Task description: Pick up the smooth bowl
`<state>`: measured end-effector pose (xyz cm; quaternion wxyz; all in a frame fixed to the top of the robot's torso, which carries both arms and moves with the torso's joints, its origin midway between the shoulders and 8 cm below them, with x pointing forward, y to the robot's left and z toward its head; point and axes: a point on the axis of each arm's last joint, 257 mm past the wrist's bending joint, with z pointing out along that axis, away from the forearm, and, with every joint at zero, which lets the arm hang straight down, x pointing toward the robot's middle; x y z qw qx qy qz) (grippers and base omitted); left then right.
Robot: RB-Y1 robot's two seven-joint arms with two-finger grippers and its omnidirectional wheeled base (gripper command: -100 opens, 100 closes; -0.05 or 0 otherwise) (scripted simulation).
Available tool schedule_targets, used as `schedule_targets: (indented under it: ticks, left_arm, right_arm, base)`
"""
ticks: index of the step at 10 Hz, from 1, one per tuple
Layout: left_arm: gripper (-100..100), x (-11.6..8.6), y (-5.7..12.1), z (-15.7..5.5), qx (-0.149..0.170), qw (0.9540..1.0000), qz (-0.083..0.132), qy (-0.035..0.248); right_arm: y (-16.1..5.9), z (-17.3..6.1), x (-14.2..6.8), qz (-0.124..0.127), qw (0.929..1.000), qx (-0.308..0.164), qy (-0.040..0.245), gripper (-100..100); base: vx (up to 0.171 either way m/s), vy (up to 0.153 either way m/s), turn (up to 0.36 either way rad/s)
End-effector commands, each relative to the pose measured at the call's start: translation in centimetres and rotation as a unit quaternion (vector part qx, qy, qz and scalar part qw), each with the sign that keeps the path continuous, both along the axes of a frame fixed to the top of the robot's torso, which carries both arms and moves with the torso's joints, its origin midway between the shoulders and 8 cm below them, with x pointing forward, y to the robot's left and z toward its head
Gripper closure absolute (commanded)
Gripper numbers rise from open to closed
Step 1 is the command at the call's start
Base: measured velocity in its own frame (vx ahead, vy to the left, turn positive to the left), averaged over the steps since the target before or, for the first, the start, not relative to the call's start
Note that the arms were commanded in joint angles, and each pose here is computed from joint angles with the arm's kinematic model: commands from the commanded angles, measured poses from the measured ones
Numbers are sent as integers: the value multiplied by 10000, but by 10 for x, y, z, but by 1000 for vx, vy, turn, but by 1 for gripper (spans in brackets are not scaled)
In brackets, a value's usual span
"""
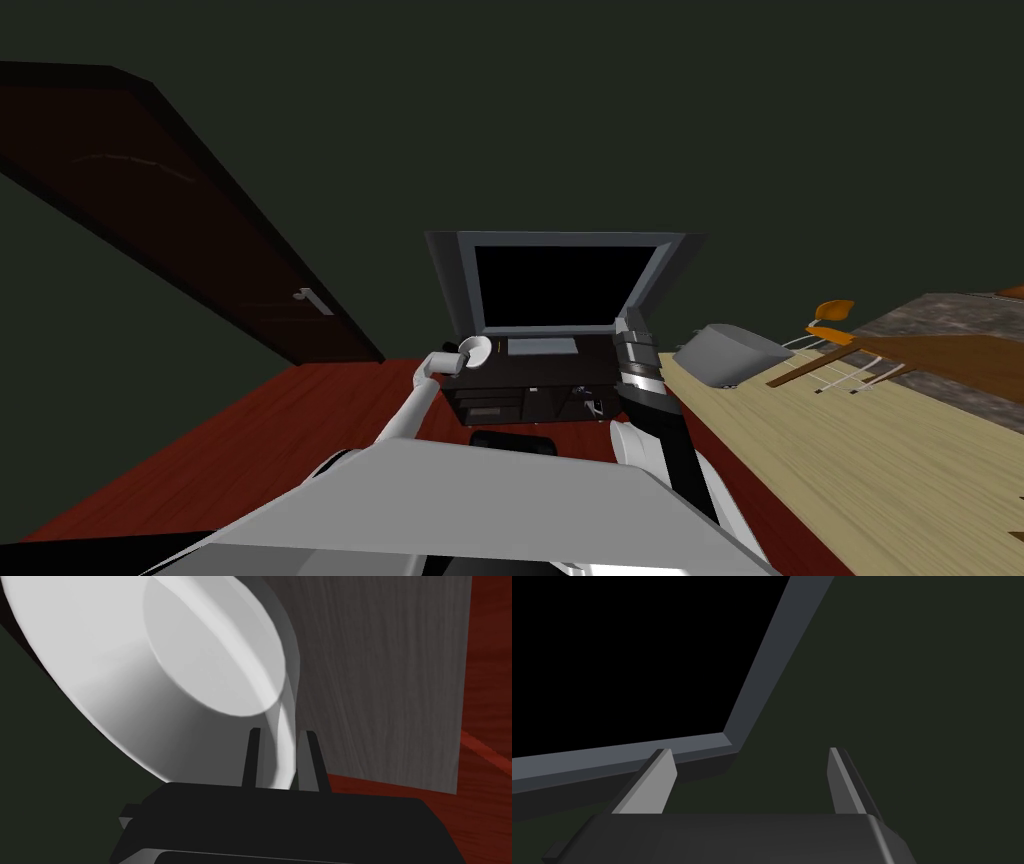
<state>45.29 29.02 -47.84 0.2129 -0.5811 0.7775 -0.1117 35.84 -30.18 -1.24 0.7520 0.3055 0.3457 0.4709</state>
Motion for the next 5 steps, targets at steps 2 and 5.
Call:
schedule_targets:
  ticks: [2, 5]
  left_arm:
    - [100, 4, 1, 11, 3, 10000, -24, 8]
    - [0, 4, 0, 13, 3, 10000, -27, 16]
  right_arm:
    - [0, 0, 0, 0, 10000, 0, 0, 0]
    - [0, 0, 0, 0, 10000, 0, 0, 0]
  base:
    - [-42, -15, 17]
    - [-17, -7, 6]
